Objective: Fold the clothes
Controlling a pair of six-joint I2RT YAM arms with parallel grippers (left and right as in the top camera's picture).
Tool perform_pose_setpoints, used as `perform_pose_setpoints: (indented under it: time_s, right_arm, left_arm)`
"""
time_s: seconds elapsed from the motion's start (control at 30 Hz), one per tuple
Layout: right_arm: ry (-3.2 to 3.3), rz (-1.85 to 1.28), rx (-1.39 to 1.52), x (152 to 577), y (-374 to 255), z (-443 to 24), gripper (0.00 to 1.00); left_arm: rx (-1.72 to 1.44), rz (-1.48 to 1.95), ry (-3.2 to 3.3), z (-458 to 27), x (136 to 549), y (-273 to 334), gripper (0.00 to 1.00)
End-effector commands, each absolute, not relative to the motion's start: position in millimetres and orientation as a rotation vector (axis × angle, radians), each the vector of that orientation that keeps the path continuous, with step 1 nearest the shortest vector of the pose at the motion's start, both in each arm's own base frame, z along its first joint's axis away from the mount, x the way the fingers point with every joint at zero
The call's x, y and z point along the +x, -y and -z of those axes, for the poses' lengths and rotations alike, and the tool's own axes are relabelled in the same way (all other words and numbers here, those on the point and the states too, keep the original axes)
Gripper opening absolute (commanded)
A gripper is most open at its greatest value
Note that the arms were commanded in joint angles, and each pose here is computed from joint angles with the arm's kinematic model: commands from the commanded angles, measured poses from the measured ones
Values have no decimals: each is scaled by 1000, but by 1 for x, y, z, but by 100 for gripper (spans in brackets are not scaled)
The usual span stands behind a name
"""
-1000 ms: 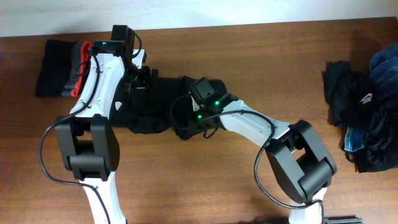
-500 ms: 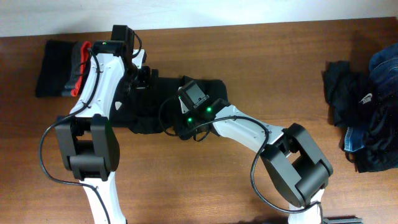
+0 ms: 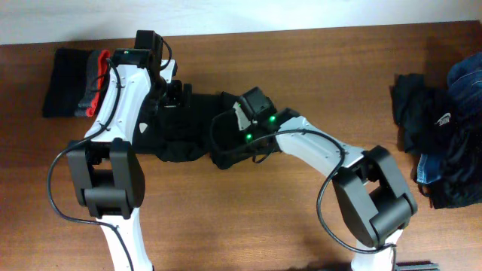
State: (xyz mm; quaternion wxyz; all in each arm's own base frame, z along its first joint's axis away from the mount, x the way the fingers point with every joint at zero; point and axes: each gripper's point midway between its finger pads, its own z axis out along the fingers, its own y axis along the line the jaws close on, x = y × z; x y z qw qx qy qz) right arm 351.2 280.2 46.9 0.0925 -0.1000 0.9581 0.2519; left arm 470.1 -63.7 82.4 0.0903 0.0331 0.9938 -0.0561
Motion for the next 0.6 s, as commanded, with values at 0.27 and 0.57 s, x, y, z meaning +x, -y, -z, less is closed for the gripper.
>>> perform_pose_setpoints:
  time_s: [0.27, 0.57]
  right_arm:
    - [-2867, -391, -271, 356, -236, -41, 4]
    - [-2887, -381, -285, 354, -239, -23, 4]
  left_arm:
    - [116, 162, -2895, -105, 477, 63, 99]
    - [116, 162, -2895, -105, 477, 63, 99]
